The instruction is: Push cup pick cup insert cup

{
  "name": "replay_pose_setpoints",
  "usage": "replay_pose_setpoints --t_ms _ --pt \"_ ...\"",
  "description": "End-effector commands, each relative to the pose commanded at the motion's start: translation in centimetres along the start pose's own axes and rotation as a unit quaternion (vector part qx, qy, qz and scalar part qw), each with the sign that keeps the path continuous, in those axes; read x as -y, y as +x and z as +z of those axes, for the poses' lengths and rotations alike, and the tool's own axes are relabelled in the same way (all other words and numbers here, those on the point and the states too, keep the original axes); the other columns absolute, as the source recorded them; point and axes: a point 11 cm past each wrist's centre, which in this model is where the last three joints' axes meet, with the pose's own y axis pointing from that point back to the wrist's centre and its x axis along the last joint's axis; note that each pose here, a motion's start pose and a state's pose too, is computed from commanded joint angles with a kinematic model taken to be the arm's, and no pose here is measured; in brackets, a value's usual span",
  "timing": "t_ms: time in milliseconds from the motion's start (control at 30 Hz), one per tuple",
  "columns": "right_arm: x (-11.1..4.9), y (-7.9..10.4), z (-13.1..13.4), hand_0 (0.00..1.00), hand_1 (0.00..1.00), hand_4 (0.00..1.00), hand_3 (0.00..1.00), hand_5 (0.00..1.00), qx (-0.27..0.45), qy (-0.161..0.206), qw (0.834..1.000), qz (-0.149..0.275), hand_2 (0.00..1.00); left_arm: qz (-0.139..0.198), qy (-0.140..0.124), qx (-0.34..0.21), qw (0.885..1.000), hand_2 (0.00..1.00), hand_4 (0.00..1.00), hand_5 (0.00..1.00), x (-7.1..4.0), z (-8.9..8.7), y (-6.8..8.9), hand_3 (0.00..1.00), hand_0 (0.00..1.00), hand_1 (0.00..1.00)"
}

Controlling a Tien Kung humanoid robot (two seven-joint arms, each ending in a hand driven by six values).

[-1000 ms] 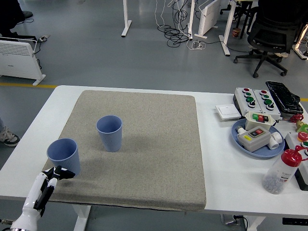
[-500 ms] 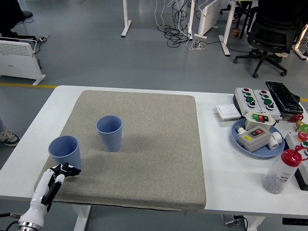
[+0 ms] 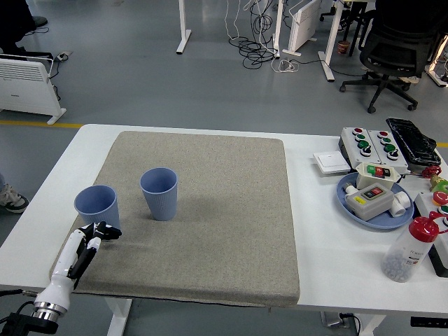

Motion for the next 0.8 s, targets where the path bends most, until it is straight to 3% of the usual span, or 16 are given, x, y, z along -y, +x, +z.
replay_pose_setpoints --t_ms 367,600,800 --pt "-0.1 -0.3 -0.4 0.710 0.650 0.120 0.587 0.466 -0.003 0.002 1.000 -0.002 0.694 0.008 -0.006 -0.011 1.000 0.551 0.543 0.998 2.7 0.3 -0.7 0.495 0.614 0.575" --pt "-0.2 -0.4 -0.8 0.711 0.650 0.120 0.587 0.465 -0.005 0.006 1.000 -0.003 0.694 0.016 -0.010 -0.009 1.000 0.551 0.541 0.998 4.6 0.5 -0.3 0.493 0.612 0.574" --pt "-0.2 -0.5 -1.0 0.710 0.649 0.120 0.587 0.468 -0.007 0.007 1.000 -0.003 0.694 0.013 -0.008 -0.001 1.000 0.547 0.539 0.998 5.6 0.5 -0.2 0.492 0.609 0.571"
